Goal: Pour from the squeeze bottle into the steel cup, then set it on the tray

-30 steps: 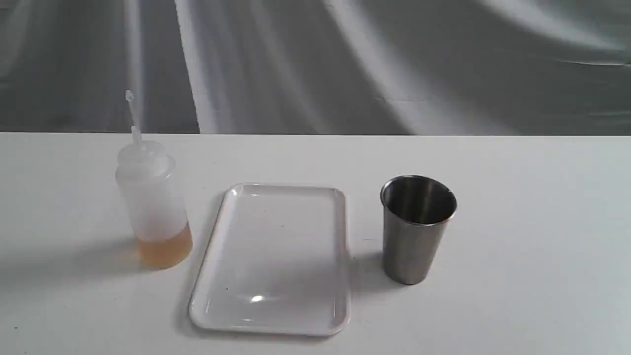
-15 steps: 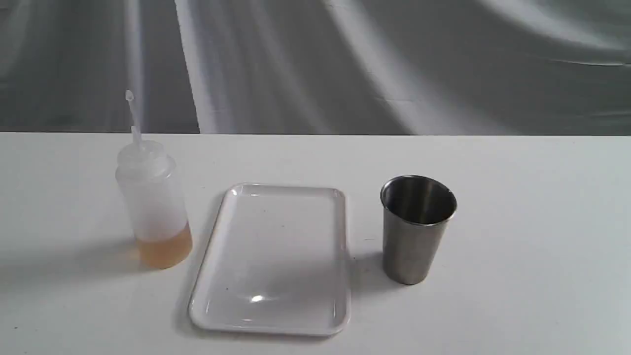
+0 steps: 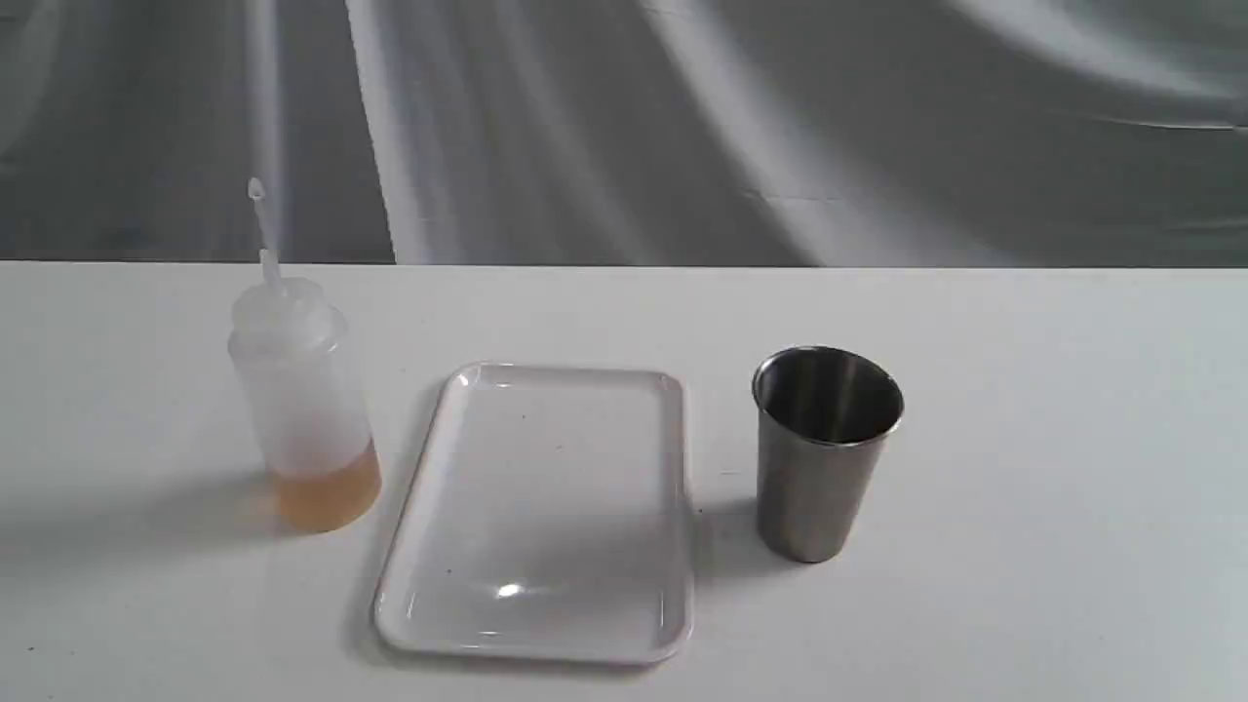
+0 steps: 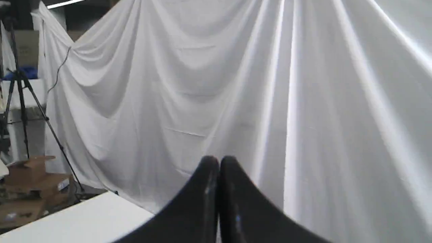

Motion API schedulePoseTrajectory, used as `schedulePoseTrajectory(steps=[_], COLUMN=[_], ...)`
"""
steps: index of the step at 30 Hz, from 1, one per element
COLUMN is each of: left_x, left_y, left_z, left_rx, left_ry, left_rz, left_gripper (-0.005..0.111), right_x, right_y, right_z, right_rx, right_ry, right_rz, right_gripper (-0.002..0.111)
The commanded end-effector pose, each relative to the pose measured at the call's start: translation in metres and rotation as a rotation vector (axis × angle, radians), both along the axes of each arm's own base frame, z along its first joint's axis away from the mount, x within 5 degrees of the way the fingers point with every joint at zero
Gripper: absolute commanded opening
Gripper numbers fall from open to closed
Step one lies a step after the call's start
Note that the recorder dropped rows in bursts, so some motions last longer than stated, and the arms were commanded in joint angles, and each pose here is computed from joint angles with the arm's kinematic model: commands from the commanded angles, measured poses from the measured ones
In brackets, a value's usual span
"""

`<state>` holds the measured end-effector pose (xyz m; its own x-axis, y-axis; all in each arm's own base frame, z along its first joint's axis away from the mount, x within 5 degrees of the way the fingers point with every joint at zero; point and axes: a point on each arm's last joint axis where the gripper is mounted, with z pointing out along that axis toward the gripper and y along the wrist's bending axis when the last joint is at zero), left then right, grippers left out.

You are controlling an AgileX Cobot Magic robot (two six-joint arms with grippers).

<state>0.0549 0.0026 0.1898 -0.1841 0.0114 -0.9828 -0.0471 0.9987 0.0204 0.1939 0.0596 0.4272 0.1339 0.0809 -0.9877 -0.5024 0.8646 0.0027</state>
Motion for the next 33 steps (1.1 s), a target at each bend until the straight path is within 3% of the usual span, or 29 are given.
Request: schedulePoseTrajectory(steps=[1,5,9,16,24,33], left_x=[0.0,0.0,0.0,0.0,0.0,0.0], left_y=[0.0,0.0,0.0,0.0,0.0,0.0], left_z=[-0.001,-0.001,-0.001,-0.001,-0.001,-0.001], left_rx=[-0.001,-0.001,-0.003,-0.003,-0.001,-0.003], left_ry=[-0.006,-0.006,-0.006,-0.006,-0.006,-0.006], left_rz=[-0.008,-0.008,-0.008,-0.008,-0.008,-0.008], left_gripper=[0.0,0.0,0.0,0.0,0.0,0.0], right_x=[0.023,0.047,0.06,0.074,0.08,0.079], right_y=[0.01,0.027,0.042,0.049,0.046,0.096], right_z=[-0.01,-0.02,-0.028,-0.043,-0.044,-0.073], right_rx=[0.004,0.028,-0.055,-0.051,0.086,-0.061], right_ry=[0.001,-0.082,-0.214,-0.158,-0.096,-0.032], right_rz=[-0.004,0.062,0.097,0.079,0.03,0.146], right_gripper=[0.0,0.0,0.0,0.0,0.0,0.0])
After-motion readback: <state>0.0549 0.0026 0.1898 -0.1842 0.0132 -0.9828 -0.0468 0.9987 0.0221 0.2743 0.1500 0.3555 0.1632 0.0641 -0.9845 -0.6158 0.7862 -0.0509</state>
